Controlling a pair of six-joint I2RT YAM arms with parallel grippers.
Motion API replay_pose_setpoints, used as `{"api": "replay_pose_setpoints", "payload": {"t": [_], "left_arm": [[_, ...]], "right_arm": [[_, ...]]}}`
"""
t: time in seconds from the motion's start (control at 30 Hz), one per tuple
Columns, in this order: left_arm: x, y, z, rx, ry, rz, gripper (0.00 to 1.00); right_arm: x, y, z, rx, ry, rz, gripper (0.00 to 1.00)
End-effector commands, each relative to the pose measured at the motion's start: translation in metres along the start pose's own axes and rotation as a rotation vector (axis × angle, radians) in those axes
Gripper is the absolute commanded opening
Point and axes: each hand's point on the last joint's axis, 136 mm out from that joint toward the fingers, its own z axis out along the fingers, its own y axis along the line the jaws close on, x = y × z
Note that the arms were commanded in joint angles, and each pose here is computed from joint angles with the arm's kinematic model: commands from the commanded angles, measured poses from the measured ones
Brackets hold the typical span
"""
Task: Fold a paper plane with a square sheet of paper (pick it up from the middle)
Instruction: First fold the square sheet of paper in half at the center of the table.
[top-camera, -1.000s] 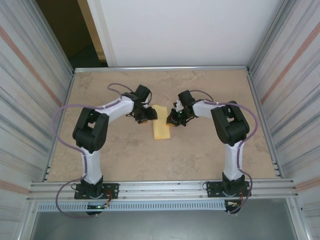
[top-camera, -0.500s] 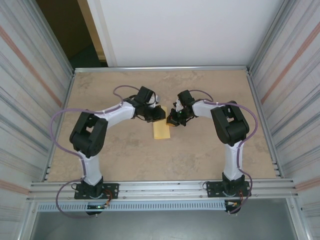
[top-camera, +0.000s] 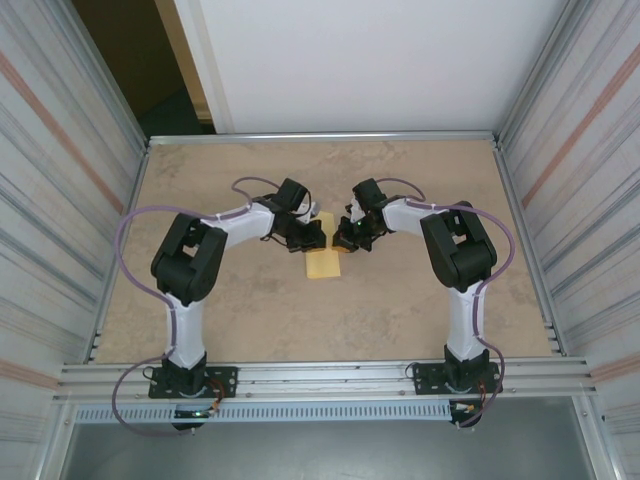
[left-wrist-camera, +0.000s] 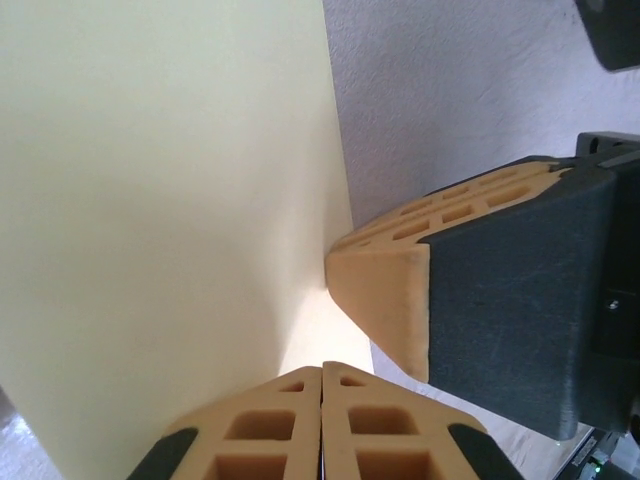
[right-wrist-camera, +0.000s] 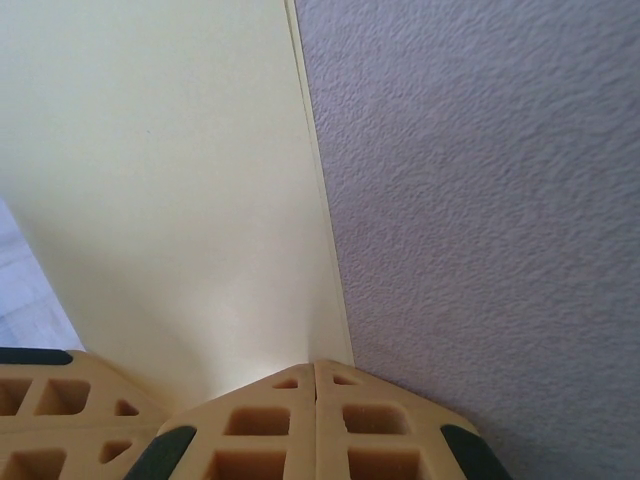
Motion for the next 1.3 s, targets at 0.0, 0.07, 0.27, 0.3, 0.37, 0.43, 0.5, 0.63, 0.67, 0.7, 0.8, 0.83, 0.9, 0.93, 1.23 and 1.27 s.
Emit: {"api": "replay_pose_setpoints", "payload": {"t": [0.0, 0.07, 0.27, 0.3, 0.37, 0.43, 0.5, 0.63, 0.67, 0.7, 0.8, 0.83, 0.9, 0.93, 1.23, 1.27], "left_arm": [[0.002, 0.007, 0.002, 0.000, 0.041, 0.015, 0.08], [0.002, 0.018, 0.002, -0.016, 0.044, 0.005, 0.08], [0.004, 0.037, 0.000, 0.016, 0.040, -0.008, 0.08], [0.005, 0.042, 0.000, 0.022, 0.040, -0.014, 0.08], [0.010, 0.056, 0.001, 0.030, 0.046, -0.044, 0.08], [0.013, 0.070, -0.001, 0.027, 0.043, -0.071, 0.08], [0.016, 0.082, -0.005, 0.009, 0.036, -0.083, 0.08], [0.013, 0.100, -0.022, -0.027, 0.010, -0.104, 0.07], [0.011, 0.102, -0.027, -0.034, -0.001, -0.107, 0.07], [0.008, 0.101, -0.034, -0.038, -0.017, -0.101, 0.07], [-0.004, 0.083, -0.053, -0.011, -0.065, -0.074, 0.07], [-0.008, 0.071, -0.057, 0.022, -0.082, -0.062, 0.07], [-0.014, 0.047, -0.058, 0.090, -0.103, -0.029, 0.07], [-0.014, 0.034, -0.055, 0.116, -0.102, -0.013, 0.08], [-0.013, 0.006, 0.000, 0.148, -0.024, 0.030, 0.08], [-0.012, 0.010, 0.004, 0.140, -0.018, 0.024, 0.08]], "right_arm": [[0.039, -0.100, 0.030, 0.361, 0.094, 0.128, 0.00], [0.039, -0.102, 0.029, 0.372, 0.095, 0.132, 0.00], [0.043, -0.107, 0.030, 0.407, 0.107, 0.136, 0.00], [0.043, -0.109, 0.031, 0.413, 0.109, 0.138, 0.00], [0.045, -0.110, 0.031, 0.422, 0.111, 0.138, 0.00], [0.046, -0.112, 0.031, 0.426, 0.112, 0.140, 0.00], [0.046, -0.112, 0.031, 0.430, 0.111, 0.141, 0.00], [0.048, -0.113, 0.031, 0.435, 0.112, 0.144, 0.00], [0.048, -0.113, 0.031, 0.436, 0.112, 0.144, 0.00], [0.048, -0.114, 0.031, 0.438, 0.113, 0.144, 0.00], [0.050, -0.114, 0.031, 0.438, 0.116, 0.144, 0.00], [0.050, -0.113, 0.031, 0.438, 0.117, 0.143, 0.00], [0.051, -0.114, 0.031, 0.439, 0.118, 0.142, 0.00], [0.051, -0.114, 0.031, 0.441, 0.117, 0.143, 0.00], [0.054, -0.119, 0.033, 0.450, 0.122, 0.149, 0.00], [0.055, -0.119, 0.033, 0.451, 0.122, 0.148, 0.00]]}}
